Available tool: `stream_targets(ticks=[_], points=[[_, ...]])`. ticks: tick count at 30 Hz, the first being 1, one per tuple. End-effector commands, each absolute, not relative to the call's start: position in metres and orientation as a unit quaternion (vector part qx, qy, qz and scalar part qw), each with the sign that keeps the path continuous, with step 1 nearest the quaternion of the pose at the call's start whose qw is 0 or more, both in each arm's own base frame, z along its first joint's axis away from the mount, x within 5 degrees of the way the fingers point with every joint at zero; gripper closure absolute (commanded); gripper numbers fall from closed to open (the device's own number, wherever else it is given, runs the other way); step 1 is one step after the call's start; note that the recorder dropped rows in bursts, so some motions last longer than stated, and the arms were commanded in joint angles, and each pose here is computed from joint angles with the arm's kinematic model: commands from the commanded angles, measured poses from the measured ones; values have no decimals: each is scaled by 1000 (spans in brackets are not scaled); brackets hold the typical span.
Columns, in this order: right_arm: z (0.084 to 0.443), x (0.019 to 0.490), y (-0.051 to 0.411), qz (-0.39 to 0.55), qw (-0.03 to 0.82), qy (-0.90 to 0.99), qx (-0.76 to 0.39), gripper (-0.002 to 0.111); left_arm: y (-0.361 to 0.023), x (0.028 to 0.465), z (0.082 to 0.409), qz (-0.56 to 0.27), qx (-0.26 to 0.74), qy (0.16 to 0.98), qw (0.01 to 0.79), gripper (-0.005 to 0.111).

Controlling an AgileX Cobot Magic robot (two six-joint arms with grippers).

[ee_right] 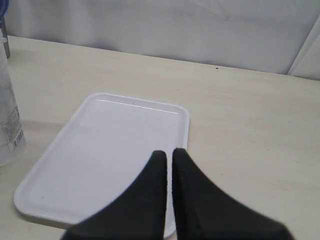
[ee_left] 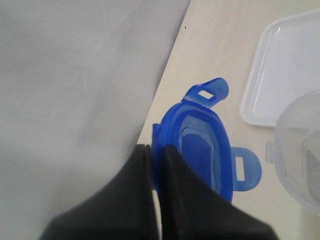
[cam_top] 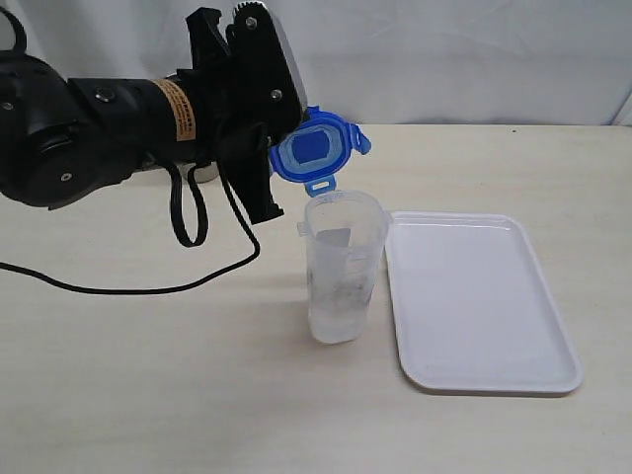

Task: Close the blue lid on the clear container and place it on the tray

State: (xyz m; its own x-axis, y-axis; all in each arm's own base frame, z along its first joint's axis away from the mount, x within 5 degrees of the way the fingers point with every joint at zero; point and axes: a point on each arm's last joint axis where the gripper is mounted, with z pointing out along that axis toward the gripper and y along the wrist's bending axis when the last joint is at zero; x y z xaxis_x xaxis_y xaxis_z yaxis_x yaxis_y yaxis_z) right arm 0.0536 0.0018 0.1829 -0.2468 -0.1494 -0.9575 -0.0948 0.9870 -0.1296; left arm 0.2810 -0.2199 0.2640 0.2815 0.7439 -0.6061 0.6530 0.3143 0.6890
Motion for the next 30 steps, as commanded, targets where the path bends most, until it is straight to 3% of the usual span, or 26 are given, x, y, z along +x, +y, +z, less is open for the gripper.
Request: stream_targets(ticks=[1,12,30], points=[[182,54,2,-22,611,788,-79,104,-219,281,267,35,572,606,552,107],[182,54,2,-22,611,788,-79,104,-226,255,285,41,604,582,543,107],[182,54,2,-22,611,788,-79,104,-240,239,282,33,633,571,522,107]])
